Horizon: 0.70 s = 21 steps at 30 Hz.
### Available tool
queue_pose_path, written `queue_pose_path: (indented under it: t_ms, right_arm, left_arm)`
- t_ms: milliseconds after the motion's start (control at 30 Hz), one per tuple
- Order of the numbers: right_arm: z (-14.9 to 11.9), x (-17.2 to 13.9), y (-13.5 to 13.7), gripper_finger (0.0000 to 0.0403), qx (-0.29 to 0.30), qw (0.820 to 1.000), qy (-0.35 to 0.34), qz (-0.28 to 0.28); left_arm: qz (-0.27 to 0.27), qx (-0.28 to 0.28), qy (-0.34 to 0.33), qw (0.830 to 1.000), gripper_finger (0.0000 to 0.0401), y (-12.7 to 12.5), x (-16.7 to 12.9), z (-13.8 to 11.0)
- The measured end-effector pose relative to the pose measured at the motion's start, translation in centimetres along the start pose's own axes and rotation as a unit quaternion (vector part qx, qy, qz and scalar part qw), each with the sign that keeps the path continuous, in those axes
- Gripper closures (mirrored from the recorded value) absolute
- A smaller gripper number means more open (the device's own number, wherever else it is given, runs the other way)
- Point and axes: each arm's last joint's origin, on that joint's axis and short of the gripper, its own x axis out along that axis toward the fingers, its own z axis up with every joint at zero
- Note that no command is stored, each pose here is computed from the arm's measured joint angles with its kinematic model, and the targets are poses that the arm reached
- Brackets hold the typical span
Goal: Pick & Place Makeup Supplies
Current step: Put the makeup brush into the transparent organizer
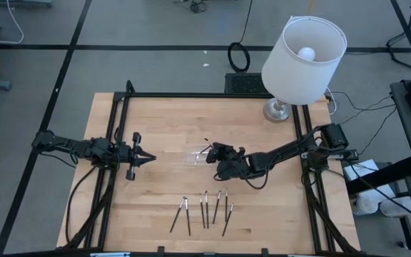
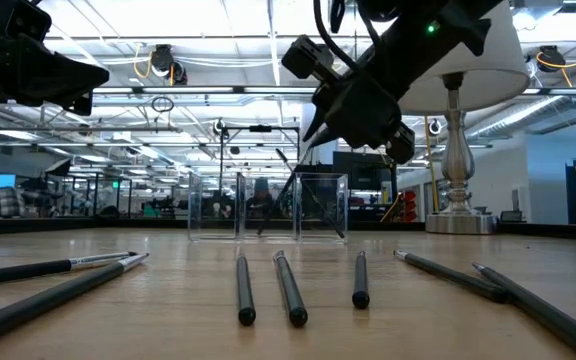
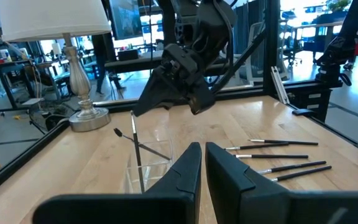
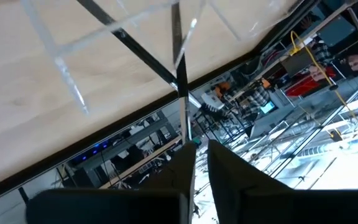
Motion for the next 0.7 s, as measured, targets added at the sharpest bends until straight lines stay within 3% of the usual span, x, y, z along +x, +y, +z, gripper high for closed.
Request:
queue_pose_path:
  t_ms: [233, 400, 500, 567, 633, 700]
  right_arm:
    - [-0.4, -0.4, -0.6, 0.0338, 0.027, 0.999, 0.026, -0.015]
    - [-2.2, -3.3, -2.1, 0.0337, 0.075, 0.995, 0.019, -0.055]
    - [-4.1, -5.7, -3.0, 0.0337, 0.132, 0.987, 0.01, -0.088]
    - [-6.0, -7.4, -3.6, 0.0337, 0.191, 0.975, 0.011, -0.112]
    - [-8.6, -9.1, -4.0, 0.0337, 0.279, 0.951, 0.007, -0.135]
    - [-11.6, -10.6, -4.0, 0.0337, 0.415, 0.896, -0.009, -0.158]
  left_arm:
    - [0.0, 0.0, 0.0, 1.0, 0.037, 0.0, 0.0, 0.0]
    - [0.0, 0.0, 0.0, 1.0, 0.037, 0.0, 0.0, 0.0]
    - [0.001, 0.0, 0.0, 1.0, 0.037, 0.0, 0.0, 0.0]
    - [0.001, 0.0, 0.0, 1.0, 0.037, 0.0, 0.0, 0.0]
    - [0.001, 0.0, 0.0, 1.0, 0.037, 0.0, 0.0, 0.0]
    - [0.001, 0.0, 0.0, 1.0, 0.037, 0.0, 0.0, 0.0]
